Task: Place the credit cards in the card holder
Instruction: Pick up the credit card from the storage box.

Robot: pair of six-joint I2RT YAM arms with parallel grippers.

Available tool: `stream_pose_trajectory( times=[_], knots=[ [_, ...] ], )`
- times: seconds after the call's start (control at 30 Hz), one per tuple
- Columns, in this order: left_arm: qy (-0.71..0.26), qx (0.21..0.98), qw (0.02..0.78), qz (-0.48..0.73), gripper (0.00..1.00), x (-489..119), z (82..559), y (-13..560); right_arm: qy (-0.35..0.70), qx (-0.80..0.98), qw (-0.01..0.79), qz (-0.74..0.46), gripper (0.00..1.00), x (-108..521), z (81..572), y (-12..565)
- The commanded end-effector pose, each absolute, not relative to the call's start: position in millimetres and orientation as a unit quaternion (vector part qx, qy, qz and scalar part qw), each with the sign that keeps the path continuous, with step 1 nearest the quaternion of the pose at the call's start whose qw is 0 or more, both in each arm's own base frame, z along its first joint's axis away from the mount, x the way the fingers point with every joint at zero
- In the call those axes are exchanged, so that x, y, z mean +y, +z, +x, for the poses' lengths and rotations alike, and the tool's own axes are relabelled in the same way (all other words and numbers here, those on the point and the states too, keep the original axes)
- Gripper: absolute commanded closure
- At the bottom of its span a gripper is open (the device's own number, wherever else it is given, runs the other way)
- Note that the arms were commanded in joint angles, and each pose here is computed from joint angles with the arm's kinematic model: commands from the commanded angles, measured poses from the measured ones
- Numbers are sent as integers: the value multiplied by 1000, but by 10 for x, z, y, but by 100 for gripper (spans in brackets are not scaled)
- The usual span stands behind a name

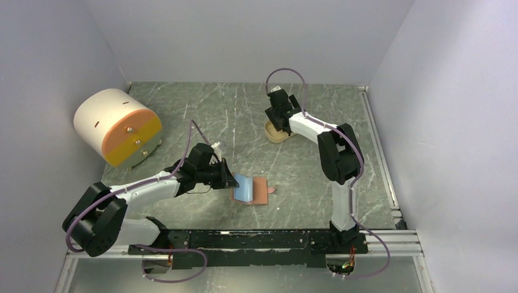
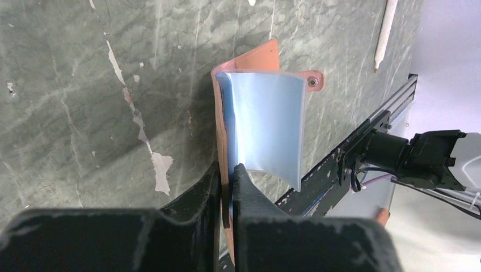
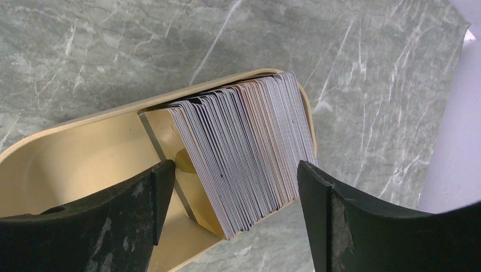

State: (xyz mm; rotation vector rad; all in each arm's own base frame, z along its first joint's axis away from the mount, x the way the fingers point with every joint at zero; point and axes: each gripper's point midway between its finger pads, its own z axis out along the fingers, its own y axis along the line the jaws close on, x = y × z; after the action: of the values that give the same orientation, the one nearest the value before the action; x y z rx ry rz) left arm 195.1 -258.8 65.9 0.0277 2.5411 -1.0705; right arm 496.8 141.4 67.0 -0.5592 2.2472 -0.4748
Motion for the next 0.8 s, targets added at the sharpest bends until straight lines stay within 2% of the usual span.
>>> stream_pose_trajectory(
  times=[0.0, 0.17, 0.77],
  knots=[
    [-402, 895, 191, 21, 91, -2663, 1931, 726, -192, 880, 372, -227, 17, 1385, 4992, 639],
    [-400, 896, 191, 23, 91, -2663, 1934, 733, -223, 878, 360, -222, 18, 1283, 5013, 586],
    [-402, 897, 184, 22, 91, -2677, 1923, 697, -237, 868, 391, -194, 36, 1225, 5042, 943]
  ],
)
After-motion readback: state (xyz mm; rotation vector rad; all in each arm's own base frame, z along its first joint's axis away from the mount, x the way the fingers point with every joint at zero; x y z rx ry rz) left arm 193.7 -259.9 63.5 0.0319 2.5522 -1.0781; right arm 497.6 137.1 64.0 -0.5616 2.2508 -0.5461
